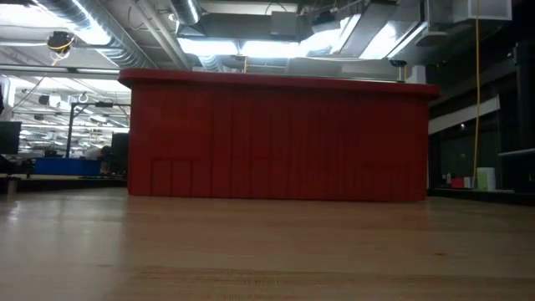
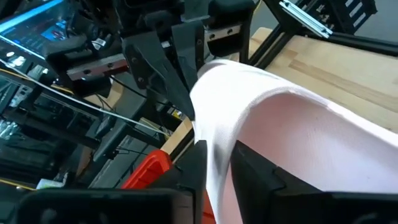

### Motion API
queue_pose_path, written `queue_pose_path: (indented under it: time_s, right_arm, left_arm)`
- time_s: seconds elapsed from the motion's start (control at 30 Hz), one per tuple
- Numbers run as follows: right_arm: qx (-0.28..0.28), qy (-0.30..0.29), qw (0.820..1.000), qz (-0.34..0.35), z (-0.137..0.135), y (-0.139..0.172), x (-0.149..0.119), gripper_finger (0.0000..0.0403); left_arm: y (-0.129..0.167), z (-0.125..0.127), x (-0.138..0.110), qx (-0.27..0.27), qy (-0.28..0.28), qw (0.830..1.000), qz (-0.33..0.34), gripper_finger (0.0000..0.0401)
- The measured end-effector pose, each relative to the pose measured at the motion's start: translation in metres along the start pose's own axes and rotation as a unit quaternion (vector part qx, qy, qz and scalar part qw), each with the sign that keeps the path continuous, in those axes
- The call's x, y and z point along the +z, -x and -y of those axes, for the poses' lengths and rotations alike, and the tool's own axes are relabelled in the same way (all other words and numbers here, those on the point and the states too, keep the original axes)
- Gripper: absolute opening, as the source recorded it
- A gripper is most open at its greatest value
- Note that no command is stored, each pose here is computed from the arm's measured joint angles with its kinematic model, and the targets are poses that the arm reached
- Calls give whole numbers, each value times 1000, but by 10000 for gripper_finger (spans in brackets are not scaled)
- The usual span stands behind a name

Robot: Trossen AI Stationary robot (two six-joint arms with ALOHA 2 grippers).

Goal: Pick and place slides into bin
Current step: Put the pink slide into the bin

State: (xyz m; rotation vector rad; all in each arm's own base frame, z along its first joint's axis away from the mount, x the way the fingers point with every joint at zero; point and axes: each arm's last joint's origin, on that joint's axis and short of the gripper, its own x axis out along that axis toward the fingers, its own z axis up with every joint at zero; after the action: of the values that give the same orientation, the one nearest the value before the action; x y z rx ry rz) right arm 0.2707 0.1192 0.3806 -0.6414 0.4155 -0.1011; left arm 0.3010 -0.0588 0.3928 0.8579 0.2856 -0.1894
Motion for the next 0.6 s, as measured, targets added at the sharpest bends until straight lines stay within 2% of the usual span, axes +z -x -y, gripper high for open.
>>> queue_pose_path:
  time_s: [0.17, 0.43, 0.6]
  right_arm:
    - [0, -1, 1000, 1, 0, 0, 0, 2]
    - [-1, -2, 1000, 1, 0, 0, 0, 2]
    - [-1, -4, 1000, 3, 0, 0, 1, 2]
  left_arm:
    - [0, 1, -1, -7, 3, 1000, -7, 43]
    - [0, 1, -2, -2, 15, 1000, -17, 43]
    - [0, 2, -3, -4, -14, 1000, -20, 16]
